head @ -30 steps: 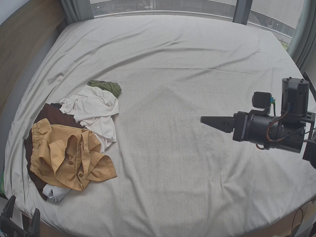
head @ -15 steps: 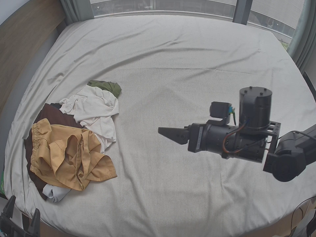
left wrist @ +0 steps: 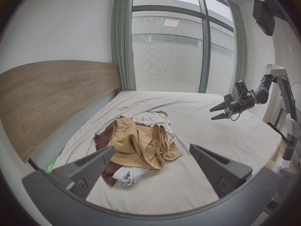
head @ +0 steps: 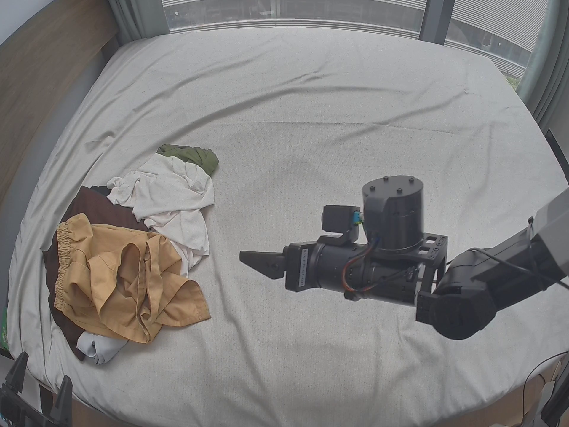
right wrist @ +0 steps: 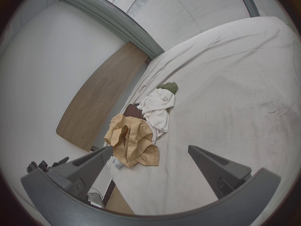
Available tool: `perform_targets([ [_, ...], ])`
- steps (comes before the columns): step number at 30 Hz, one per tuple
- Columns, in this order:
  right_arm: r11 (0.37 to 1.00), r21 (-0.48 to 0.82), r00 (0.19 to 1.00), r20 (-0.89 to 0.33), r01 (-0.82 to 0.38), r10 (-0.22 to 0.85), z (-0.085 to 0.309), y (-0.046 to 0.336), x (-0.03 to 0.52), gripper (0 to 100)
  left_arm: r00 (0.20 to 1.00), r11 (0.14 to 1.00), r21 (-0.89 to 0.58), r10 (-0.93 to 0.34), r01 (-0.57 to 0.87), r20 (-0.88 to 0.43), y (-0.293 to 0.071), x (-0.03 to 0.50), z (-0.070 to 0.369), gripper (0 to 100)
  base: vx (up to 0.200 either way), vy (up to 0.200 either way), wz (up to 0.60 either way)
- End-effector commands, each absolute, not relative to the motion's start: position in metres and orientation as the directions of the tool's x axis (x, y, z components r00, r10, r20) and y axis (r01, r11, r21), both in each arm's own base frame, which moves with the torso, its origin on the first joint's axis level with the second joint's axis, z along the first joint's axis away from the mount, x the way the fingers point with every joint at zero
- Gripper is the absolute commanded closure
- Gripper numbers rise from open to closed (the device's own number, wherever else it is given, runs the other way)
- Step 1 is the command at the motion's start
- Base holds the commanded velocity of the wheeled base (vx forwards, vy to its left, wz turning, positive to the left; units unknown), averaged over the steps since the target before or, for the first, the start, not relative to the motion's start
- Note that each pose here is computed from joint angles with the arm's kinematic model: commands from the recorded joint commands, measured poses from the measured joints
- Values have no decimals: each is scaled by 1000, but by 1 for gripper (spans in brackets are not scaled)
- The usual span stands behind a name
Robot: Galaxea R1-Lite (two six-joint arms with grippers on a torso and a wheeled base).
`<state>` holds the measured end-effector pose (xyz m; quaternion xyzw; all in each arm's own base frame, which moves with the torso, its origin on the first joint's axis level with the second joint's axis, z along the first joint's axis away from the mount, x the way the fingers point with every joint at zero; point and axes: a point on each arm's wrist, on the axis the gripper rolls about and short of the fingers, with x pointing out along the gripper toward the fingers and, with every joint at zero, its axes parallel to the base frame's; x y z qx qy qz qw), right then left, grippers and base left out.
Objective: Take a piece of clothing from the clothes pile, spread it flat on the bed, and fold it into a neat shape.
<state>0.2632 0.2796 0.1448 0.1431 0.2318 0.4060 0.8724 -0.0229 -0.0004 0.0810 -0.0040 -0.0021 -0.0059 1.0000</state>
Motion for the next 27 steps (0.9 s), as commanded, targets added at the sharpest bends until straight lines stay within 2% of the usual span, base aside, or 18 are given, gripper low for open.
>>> perform_targets([
  [1,616,439,529,-317,-654,787,122,301,263,0,1000,1000,-9,-11,11,3,0,-23,76,0,0,0,0],
  [9,592,435,494,-327,-678,806,92,332,266,0,1000,1000,-9,-11,11,3,0,-23,76,0,0,0,0],
  [27,593,447,448,-394,-670,803,58,367,273,0,1000,1000,-6,-12,12,3,0,-23,76,0,0,0,0],
])
